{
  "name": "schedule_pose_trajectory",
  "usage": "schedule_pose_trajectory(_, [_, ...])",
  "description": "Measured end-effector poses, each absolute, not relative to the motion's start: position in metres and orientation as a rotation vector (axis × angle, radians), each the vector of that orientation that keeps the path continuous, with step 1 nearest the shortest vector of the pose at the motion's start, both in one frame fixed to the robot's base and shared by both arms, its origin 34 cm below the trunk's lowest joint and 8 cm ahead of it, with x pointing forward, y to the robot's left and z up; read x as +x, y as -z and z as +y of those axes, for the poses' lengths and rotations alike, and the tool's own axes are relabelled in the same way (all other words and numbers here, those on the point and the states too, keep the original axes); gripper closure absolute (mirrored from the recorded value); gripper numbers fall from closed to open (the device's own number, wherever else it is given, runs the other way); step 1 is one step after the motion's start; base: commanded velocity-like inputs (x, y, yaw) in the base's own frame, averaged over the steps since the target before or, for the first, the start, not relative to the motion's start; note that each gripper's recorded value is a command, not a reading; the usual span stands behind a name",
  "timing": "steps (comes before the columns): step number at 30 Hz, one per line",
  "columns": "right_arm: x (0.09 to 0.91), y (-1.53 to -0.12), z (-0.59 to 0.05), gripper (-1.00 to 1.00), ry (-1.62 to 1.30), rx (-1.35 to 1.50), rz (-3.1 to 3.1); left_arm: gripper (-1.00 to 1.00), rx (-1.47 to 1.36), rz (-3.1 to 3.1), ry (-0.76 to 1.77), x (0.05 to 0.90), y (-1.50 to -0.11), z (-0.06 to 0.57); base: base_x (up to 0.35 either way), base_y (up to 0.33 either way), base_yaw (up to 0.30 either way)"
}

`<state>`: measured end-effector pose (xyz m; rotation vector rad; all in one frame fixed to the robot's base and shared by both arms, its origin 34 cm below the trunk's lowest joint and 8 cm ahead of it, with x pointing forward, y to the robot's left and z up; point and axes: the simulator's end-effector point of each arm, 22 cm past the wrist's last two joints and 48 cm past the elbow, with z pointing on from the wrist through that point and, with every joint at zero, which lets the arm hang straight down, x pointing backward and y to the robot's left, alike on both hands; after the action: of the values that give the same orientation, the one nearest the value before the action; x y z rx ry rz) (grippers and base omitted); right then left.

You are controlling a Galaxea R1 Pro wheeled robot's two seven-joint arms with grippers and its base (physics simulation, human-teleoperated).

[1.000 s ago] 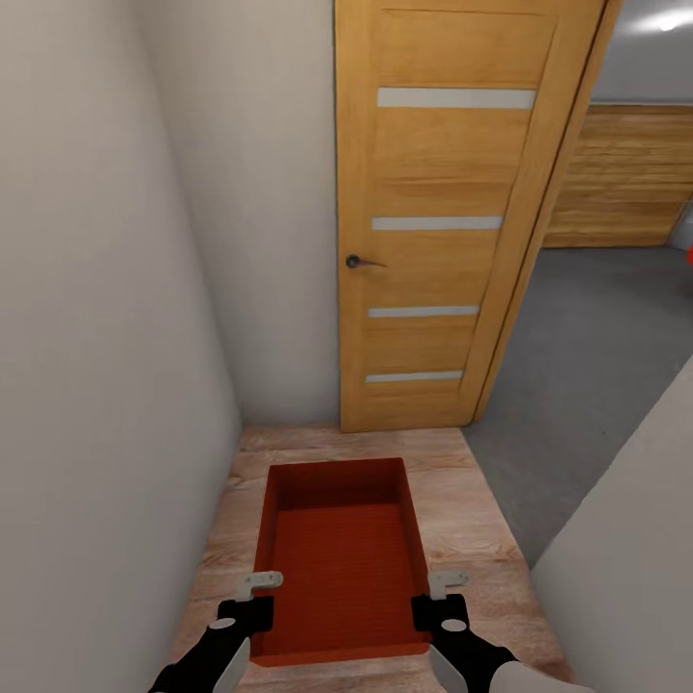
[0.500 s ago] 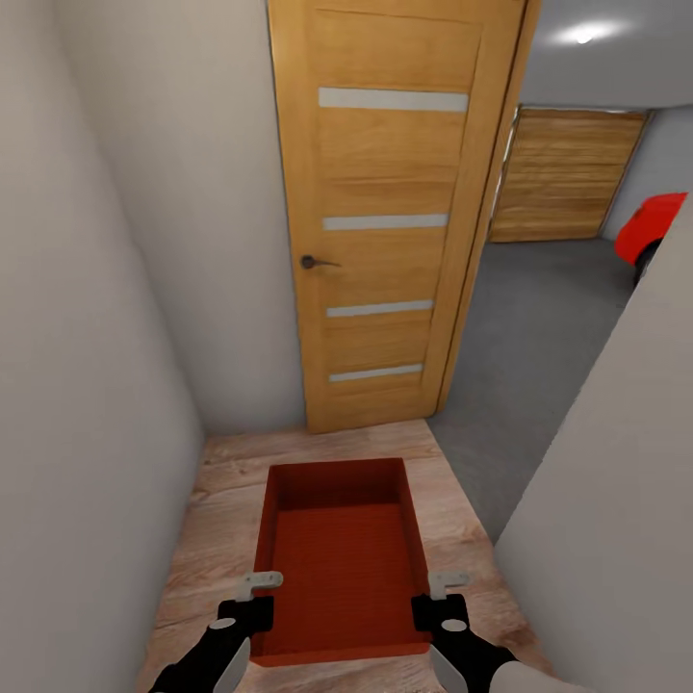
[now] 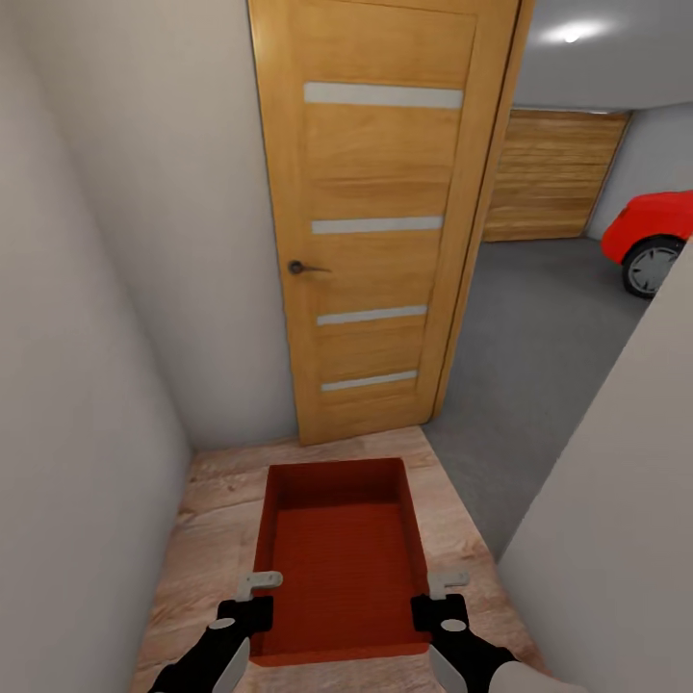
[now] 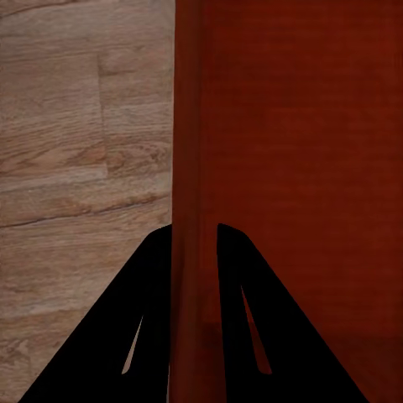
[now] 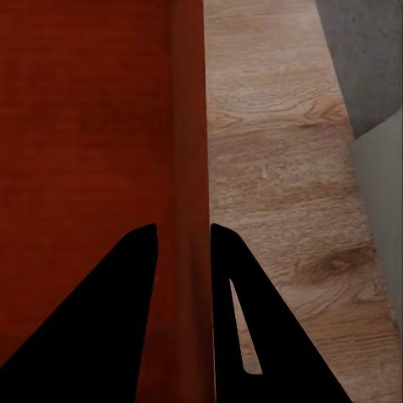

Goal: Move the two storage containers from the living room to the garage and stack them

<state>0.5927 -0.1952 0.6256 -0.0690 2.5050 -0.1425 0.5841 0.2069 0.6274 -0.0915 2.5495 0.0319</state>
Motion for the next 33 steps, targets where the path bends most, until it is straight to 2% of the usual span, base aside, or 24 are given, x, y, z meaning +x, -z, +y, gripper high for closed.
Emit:
schedule_pose_trajectory(6, [0.593, -0.6259, -0.195, 1.0, 0.143, -0.069, 2.504, 1.0, -0.091, 2.549, -0.032, 0.5845, -0.6277, 0.2073, 0.317, 0.003, -0.052])
schedule_pose_trajectory(24, [0.5927, -0.6256, -0.1955, 1.0, 0.143, -0.068, 2.505, 1.0, -0.091, 2.549, -0.032, 0.5842, -0.6275, 0.2066, 0.317, 0.0, -0.232])
schedule_pose_trajectory(33, [0.593, -0.6259, -0.1948, 1.0, 0.143, -0.068, 2.504, 1.0, -0.091, 2.548, -0.031, 0.5845, -0.6277, 0.2074, 0.317, 0.0, -0.035])
